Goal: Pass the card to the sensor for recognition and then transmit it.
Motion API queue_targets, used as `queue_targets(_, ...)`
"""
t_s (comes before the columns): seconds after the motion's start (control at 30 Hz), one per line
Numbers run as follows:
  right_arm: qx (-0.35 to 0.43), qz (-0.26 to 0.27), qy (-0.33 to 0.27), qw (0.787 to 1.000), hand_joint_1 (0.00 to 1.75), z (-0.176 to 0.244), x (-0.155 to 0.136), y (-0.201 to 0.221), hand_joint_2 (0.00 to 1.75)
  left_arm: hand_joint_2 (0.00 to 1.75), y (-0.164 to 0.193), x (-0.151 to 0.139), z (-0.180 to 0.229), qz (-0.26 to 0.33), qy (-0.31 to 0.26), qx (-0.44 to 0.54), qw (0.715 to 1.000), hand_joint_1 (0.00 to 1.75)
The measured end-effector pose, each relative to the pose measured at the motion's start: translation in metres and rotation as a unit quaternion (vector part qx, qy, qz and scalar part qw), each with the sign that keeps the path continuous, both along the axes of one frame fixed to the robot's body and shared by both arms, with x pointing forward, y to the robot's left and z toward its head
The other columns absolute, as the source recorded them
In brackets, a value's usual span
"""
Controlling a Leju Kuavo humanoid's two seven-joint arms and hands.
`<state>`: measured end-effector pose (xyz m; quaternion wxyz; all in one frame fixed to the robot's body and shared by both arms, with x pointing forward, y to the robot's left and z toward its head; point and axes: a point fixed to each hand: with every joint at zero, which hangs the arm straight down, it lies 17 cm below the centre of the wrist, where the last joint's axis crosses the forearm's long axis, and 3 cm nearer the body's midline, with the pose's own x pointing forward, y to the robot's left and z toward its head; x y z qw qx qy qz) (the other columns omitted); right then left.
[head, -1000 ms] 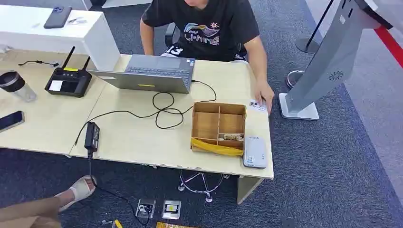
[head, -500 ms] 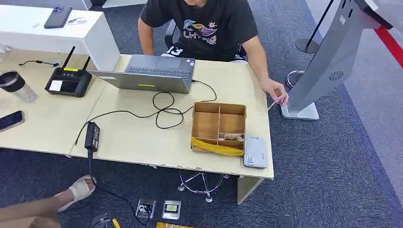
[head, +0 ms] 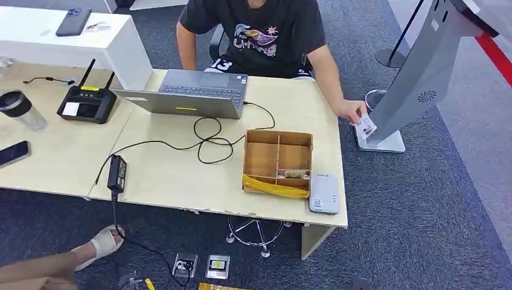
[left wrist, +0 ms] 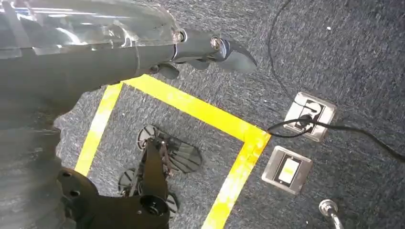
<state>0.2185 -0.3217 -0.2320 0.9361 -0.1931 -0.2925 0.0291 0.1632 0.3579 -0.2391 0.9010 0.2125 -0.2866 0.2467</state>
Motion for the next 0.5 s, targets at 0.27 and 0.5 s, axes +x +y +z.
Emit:
queue_targets(0.27,-0.017,-0.015,-0.014,1.000,0.00,0.005,0.005,-0.006,1.75,1.75,0.003,-0.004,0.000,0.012,0.006,0.004,1.000,0.00)
queue_targets(0.5,-0.089,0.002,-0.105,0.990,0.00,0.041,0.053,-0.035,1.75,1.75,0.007,-0.006,0.000,0.017,0.012,0.015,1.000,0.00)
